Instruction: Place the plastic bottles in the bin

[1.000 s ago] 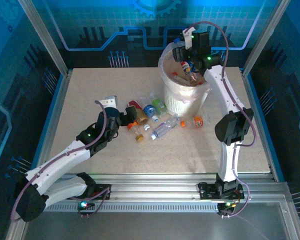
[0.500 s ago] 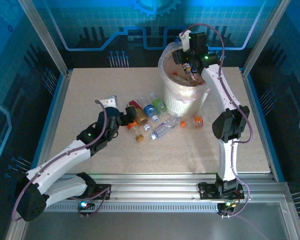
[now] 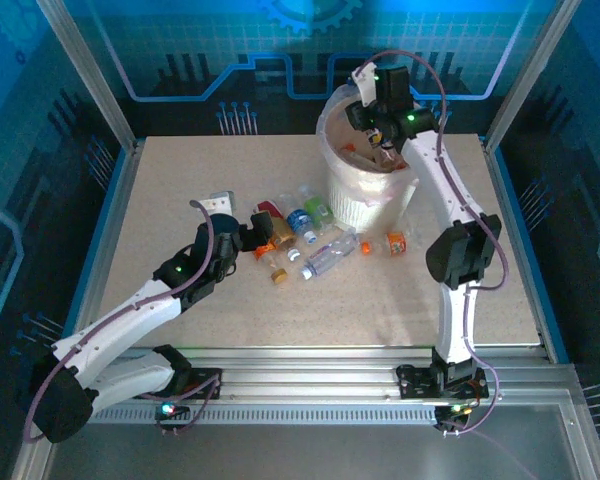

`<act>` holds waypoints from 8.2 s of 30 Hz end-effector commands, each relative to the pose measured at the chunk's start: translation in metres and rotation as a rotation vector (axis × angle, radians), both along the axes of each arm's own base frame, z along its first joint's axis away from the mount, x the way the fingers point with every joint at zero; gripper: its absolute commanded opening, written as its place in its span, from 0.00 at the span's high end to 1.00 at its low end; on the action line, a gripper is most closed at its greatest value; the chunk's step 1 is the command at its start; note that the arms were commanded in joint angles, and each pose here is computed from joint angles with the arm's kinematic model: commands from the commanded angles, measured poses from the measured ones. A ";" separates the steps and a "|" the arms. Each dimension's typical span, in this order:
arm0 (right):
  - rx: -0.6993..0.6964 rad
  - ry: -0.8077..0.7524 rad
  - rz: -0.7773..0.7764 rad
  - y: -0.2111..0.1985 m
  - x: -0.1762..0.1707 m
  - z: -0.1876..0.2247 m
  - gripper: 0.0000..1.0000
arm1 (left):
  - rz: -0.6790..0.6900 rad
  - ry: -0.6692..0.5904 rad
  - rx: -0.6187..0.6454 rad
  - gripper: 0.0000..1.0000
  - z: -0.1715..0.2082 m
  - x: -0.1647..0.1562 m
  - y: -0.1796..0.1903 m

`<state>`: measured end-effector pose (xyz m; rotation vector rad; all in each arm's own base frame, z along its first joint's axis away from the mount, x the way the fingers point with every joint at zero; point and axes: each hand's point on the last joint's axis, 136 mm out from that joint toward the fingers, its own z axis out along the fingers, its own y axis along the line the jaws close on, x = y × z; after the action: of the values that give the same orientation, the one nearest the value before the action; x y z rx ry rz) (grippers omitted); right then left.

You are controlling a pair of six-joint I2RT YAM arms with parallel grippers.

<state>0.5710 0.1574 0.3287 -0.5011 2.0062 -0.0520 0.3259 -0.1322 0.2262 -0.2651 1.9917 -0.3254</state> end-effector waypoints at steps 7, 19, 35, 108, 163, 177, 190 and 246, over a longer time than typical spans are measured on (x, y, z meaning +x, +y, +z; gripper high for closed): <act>-0.028 -0.351 0.072 -0.005 -0.032 0.087 0.55 | 0.026 -0.035 -0.032 0.01 0.009 0.002 0.005; -0.193 -0.407 0.121 -0.015 -0.023 0.063 0.57 | 0.023 -0.041 -0.031 0.01 0.017 0.002 0.005; -0.227 -0.328 0.171 -0.010 -0.032 -0.012 0.39 | 0.022 -0.037 0.001 0.01 0.025 0.008 0.003; 0.222 0.293 -0.734 -0.156 -0.309 -0.084 0.00 | 0.103 0.547 -0.082 0.16 -0.182 0.024 -0.011; 0.212 0.389 -0.854 -0.170 -0.316 -0.125 0.00 | -0.263 -0.062 -0.056 0.52 0.100 0.041 -0.043; 0.222 0.415 -0.903 -0.177 -0.334 -0.162 0.00 | -0.500 -0.327 -0.054 0.52 0.216 0.081 -0.129; 0.237 0.389 -0.914 -0.182 -0.345 -0.166 0.00 | -0.667 -0.406 -0.149 0.58 0.253 0.125 -0.199; 0.256 0.413 -0.931 -0.182 -0.355 -0.174 0.00 | -0.942 -0.228 -0.066 0.41 0.125 0.172 -0.308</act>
<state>0.2222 -0.0197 0.1618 0.6245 2.4251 -0.2514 0.5013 -0.4335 0.3455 0.6379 1.7952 -0.9507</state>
